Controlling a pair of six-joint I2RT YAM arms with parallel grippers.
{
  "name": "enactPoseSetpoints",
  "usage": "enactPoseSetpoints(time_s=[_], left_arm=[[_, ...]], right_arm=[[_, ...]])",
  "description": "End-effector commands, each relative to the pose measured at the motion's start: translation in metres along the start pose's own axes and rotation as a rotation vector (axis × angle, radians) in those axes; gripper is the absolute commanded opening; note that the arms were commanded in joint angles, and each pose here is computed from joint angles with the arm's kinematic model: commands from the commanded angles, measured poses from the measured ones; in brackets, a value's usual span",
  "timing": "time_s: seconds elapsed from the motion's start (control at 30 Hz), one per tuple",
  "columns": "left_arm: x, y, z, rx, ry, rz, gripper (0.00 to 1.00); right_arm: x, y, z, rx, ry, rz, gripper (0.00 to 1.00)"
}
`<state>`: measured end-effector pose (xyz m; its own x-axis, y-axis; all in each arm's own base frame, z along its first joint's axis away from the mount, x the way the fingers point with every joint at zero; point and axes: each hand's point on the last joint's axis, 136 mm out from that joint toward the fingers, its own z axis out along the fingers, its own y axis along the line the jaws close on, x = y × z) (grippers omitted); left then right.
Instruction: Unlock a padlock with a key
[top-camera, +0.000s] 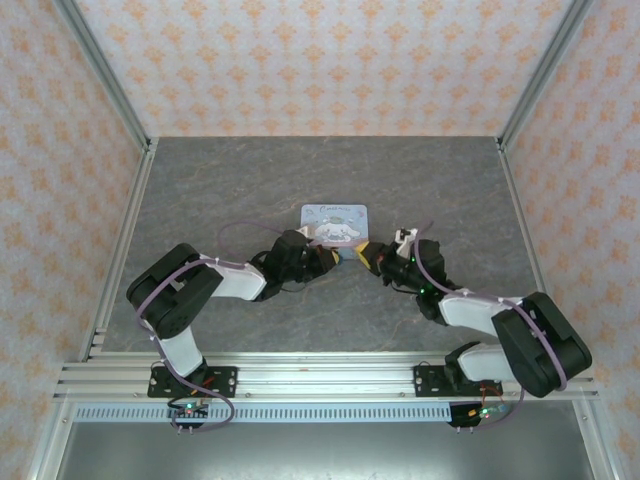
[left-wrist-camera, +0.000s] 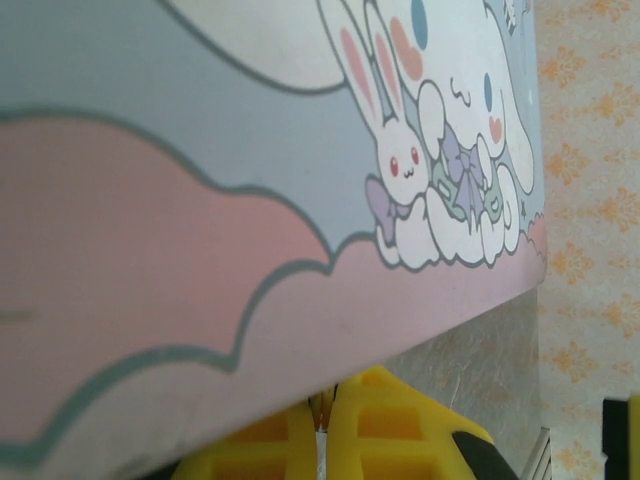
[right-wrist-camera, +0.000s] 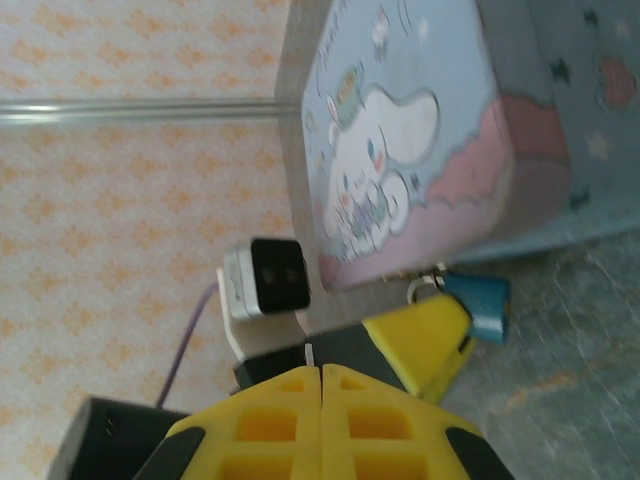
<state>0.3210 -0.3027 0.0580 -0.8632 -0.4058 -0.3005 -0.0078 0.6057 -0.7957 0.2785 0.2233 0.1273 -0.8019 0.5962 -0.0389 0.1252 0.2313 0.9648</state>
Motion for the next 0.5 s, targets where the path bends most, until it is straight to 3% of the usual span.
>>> enactPoseSetpoints(time_s=[0.0, 0.47], left_arm=[[-0.010, -0.025, -0.007, 0.074, -0.014, 0.003, 0.00], [-0.018, -0.045, -0.007, 0.158, -0.008, -0.056, 0.00]], right_arm=[[0.012, -0.012, -0.005, 0.018, 0.014, -0.041, 0.00], [0.013, -0.045, -0.008, 0.073, -0.031, -0.031, 0.00]])
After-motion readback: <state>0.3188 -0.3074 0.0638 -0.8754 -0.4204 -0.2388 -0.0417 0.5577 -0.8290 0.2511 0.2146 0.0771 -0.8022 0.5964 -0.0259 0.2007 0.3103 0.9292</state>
